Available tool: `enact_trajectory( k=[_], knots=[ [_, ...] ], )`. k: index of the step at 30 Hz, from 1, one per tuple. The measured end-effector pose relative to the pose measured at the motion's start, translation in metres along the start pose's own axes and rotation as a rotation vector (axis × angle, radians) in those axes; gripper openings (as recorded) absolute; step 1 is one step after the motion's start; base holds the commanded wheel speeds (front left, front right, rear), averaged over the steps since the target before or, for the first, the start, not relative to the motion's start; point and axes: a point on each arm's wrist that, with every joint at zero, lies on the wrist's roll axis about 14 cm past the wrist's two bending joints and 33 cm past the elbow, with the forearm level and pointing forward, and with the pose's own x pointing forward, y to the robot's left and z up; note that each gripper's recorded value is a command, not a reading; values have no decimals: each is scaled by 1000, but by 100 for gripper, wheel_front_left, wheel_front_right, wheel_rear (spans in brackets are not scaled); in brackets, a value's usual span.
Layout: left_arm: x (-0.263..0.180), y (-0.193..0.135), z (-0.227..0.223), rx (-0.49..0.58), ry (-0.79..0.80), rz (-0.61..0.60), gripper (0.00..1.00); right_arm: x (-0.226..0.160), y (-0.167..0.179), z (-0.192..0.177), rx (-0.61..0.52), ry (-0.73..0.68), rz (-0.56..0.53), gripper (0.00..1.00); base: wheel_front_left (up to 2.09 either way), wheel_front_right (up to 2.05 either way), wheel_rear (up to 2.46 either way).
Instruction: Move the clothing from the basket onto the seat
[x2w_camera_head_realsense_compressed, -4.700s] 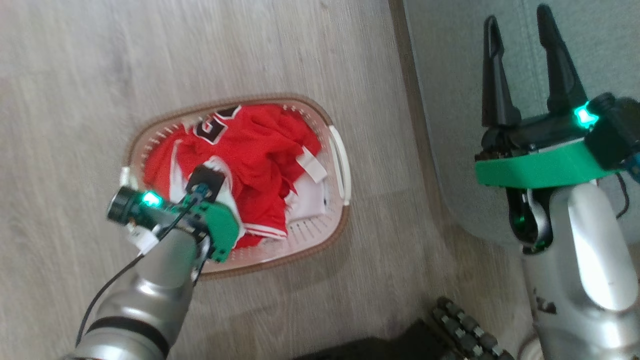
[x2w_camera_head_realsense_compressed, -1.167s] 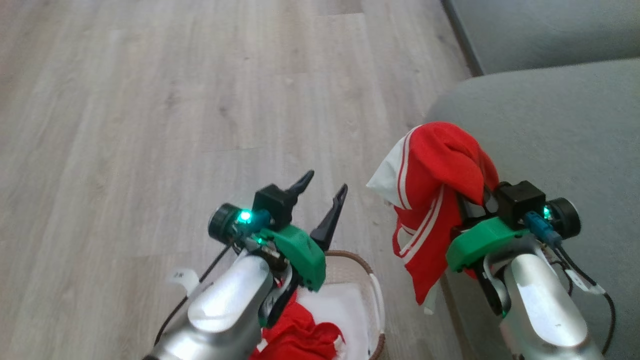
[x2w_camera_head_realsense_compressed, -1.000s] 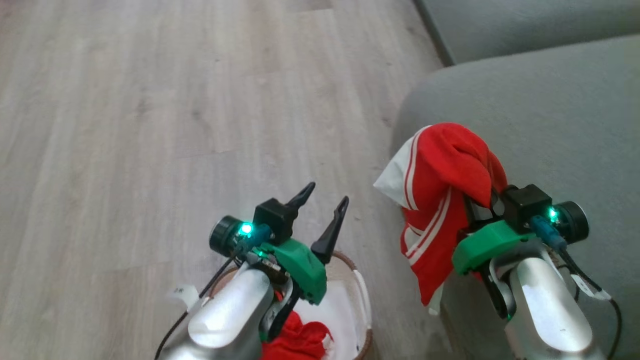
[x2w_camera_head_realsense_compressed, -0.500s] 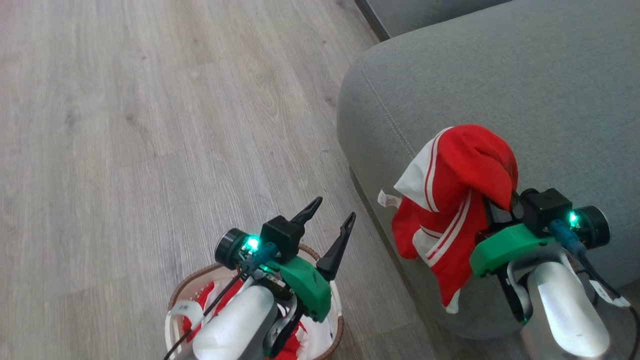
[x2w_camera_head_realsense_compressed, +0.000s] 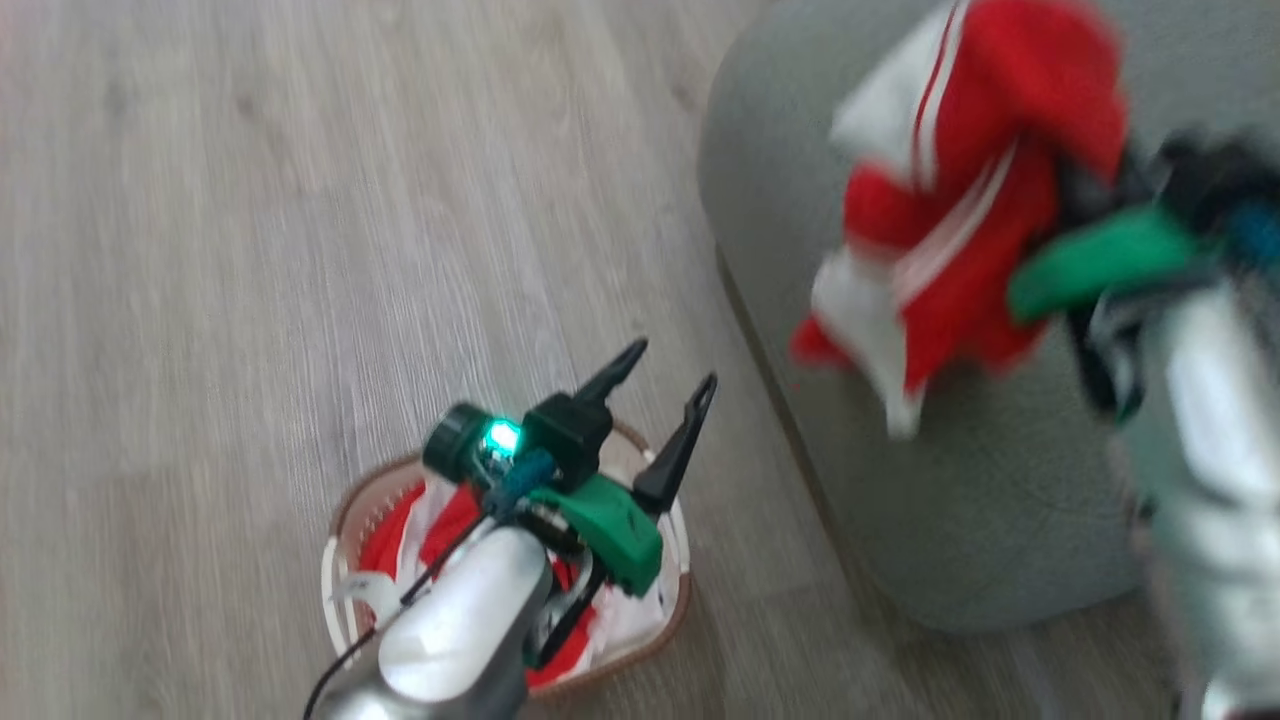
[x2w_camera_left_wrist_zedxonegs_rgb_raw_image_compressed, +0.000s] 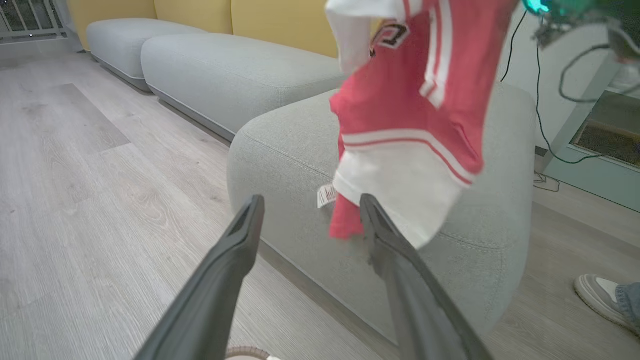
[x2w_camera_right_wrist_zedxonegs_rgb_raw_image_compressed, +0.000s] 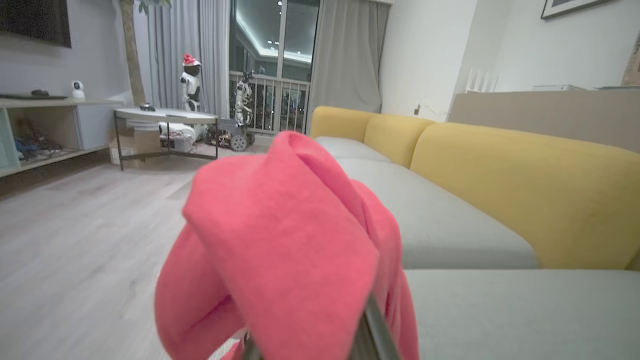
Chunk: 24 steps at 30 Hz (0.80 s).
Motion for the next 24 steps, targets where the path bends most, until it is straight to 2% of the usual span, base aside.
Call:
enact_trajectory(
  k=[4,6,9,12,15,18,19,20,23,24],
  knots=[
    [10,20,-5,7,-9,10,100,51,-10,13,-28,-23,8,0,0,0,0],
    [16,40,-13,21,-4,28,100,90,-21,23,-29,-48,-7,0,0,0,0],
    [24,60,-20,28,-10,44,100,128,-32,33,-63,-74,-20,0,0,0,0],
    [32,76,-23,29,-29,53,100,157,-46,29,-79,-62,-51,0,0,0,0],
    [39,89,-29,27,-39,62,100,176,-65,5,-86,-14,-99,0,0,0,0],
    [42,102,-42,27,-27,69,100,185,-82,-37,-125,85,-137,0,0,0,0],
    [42,102,-42,27,-27,69,100,185,-82,-37,-125,85,-137,0,0,0,0],
    [42,110,-52,22,-12,79,100,186,-88,-70,-126,157,-160,0,0,0,0],
    [39,121,-69,14,20,97,100,181,-87,-126,-112,278,-178,0,0,0,0],
    [39,121,-69,14,20,97,100,181,-87,-126,-112,278,-178,0,0,0,0]
  ],
)
